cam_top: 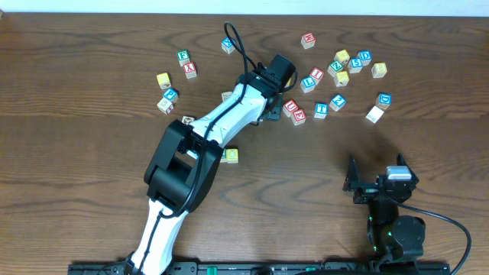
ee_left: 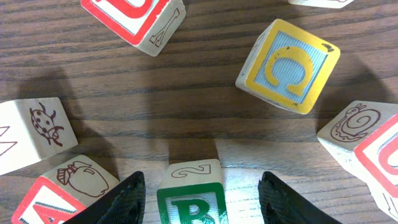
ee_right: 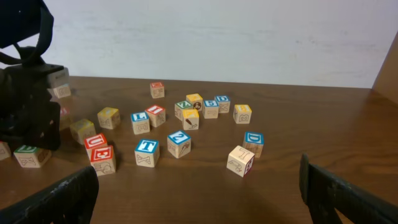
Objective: Spell out ROBOT
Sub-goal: 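Lower the left gripper and grasp the green B block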
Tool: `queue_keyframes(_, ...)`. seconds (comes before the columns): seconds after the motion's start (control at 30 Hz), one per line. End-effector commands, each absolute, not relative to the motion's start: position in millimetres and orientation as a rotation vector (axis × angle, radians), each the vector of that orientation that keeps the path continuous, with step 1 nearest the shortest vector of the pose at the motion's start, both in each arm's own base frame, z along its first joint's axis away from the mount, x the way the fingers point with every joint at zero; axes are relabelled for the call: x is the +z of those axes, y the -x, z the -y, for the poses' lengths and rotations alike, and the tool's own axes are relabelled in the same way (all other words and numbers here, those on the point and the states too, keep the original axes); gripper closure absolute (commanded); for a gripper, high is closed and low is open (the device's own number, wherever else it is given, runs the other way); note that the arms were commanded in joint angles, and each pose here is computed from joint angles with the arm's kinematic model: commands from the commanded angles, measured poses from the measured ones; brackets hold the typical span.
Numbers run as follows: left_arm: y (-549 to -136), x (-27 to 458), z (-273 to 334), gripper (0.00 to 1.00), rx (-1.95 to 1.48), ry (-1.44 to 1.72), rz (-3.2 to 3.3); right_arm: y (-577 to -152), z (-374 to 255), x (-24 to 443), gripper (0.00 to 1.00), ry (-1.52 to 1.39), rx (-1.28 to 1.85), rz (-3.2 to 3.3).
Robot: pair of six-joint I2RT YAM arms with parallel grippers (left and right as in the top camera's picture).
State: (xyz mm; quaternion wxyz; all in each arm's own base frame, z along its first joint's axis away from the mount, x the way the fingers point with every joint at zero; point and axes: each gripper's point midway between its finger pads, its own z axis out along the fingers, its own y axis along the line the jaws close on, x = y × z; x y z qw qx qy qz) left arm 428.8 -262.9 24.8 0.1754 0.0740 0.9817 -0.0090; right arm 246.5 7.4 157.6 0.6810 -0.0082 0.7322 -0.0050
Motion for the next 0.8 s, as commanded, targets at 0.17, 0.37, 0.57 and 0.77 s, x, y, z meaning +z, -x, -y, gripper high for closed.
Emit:
queue_keyframes(0.17,-423.5,12.1,252.7,0.44,0.025,-0.218,-2.806,-246.5,-6.0,156.4,0.01,0.024,-0.024,-1.647)
queue_keyframes(0.37,-421.6,11.5,251.6,0.44,0.025,-0.182,-2.817,-246.5,-6.0,156.4,0.01,0.024,-0.024,-1.647)
queue_keyframes(0.57,-420.7,11.1,251.5,0.44,0.024,-0.163,-2.821,-246.5,-5.9,156.4,0.01,0.024,-0.024,-1.647)
queue_keyframes(0.77,-419.8,10.8,250.9,0.46,0.020,-0.117,-2.827,-246.5,-6.0,156.4,0.01,0.024,-0.024,-1.647)
